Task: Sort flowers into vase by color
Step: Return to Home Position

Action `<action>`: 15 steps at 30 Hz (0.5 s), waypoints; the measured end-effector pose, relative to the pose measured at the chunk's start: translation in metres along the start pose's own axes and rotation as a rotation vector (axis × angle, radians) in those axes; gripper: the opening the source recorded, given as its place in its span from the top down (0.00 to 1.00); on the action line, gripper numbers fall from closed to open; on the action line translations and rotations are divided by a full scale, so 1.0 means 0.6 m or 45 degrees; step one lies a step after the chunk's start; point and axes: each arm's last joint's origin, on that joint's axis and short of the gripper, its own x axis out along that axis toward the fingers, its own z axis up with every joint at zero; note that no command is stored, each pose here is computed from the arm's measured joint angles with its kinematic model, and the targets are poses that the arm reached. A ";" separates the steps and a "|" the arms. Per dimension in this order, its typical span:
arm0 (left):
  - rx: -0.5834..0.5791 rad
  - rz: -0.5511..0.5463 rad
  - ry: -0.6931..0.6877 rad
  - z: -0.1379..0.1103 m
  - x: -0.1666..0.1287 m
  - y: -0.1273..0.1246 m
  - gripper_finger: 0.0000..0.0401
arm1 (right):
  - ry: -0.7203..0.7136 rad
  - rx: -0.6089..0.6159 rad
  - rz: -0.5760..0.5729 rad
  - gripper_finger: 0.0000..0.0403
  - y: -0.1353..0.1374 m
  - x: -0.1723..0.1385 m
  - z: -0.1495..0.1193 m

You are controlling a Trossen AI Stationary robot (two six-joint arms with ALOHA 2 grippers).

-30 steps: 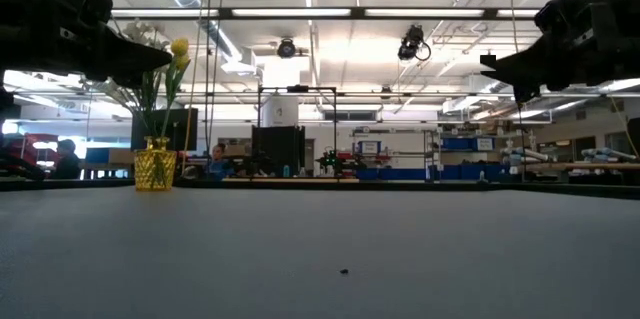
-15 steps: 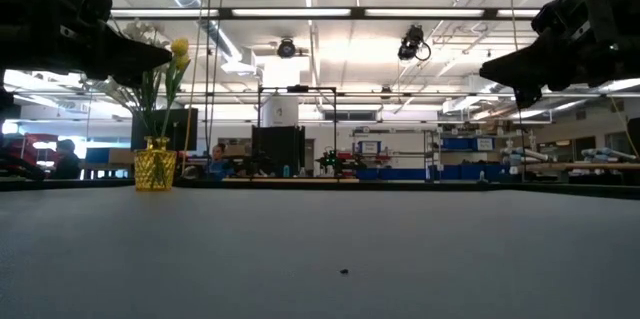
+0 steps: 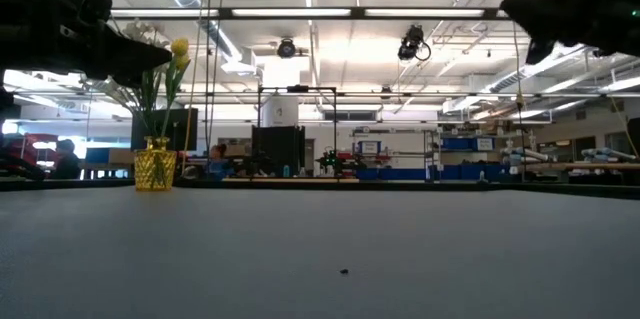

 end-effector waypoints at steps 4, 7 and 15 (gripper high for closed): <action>0.000 0.000 0.008 -0.001 0.000 0.000 0.93 | -0.125 -0.012 0.002 0.84 0.003 -0.001 0.016; 0.000 -0.010 0.008 -0.001 0.000 -0.001 0.93 | -0.189 0.001 0.031 0.84 0.010 -0.001 0.023; 0.000 -0.056 0.005 -0.001 0.000 -0.007 0.93 | -0.196 0.032 0.126 0.84 0.020 -0.001 0.024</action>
